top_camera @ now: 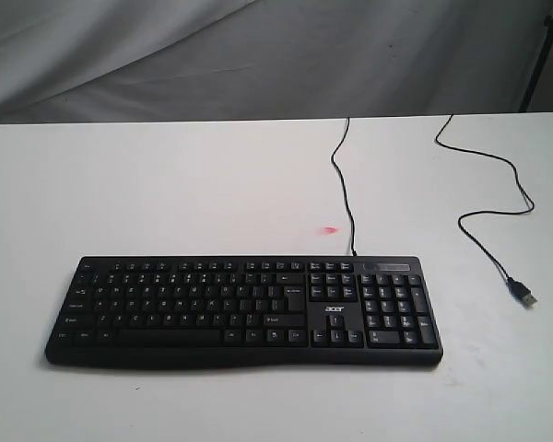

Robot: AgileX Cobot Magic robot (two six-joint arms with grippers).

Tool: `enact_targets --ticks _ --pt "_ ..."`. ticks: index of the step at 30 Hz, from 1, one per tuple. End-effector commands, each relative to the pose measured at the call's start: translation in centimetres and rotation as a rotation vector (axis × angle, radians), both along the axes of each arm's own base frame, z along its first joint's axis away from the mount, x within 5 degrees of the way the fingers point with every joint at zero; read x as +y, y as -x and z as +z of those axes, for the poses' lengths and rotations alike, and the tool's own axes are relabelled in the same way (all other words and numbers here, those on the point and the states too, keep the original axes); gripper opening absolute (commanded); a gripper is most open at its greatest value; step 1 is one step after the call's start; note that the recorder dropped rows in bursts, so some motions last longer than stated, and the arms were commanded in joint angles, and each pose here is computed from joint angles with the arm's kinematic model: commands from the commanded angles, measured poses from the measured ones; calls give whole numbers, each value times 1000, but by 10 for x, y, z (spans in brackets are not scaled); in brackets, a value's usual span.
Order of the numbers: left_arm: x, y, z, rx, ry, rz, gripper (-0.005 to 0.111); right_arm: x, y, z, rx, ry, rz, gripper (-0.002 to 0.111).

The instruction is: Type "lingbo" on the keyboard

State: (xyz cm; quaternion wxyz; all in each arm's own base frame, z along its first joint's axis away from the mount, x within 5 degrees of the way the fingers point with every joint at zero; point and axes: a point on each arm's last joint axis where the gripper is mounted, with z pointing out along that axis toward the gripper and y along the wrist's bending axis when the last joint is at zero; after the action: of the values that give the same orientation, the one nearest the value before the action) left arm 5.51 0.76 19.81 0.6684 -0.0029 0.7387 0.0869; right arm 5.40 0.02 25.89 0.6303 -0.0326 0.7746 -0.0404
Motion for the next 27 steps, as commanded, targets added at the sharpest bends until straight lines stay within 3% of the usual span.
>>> enact_targets --ticks 1,11,22,27 --pt "0 0 -2 4 4 -4 1 -1 -14 48 -13 0 -7 0" --pt "0 0 -2 4 4 -4 1 -5 -68 96 65 -5 -7 0" --pt "0 0 -2 4 4 -4 1 -5 -101 78 213 -128 -13 0" --pt "0 0 -2 4 4 -4 1 5 -108 61 381 -164 61 0"
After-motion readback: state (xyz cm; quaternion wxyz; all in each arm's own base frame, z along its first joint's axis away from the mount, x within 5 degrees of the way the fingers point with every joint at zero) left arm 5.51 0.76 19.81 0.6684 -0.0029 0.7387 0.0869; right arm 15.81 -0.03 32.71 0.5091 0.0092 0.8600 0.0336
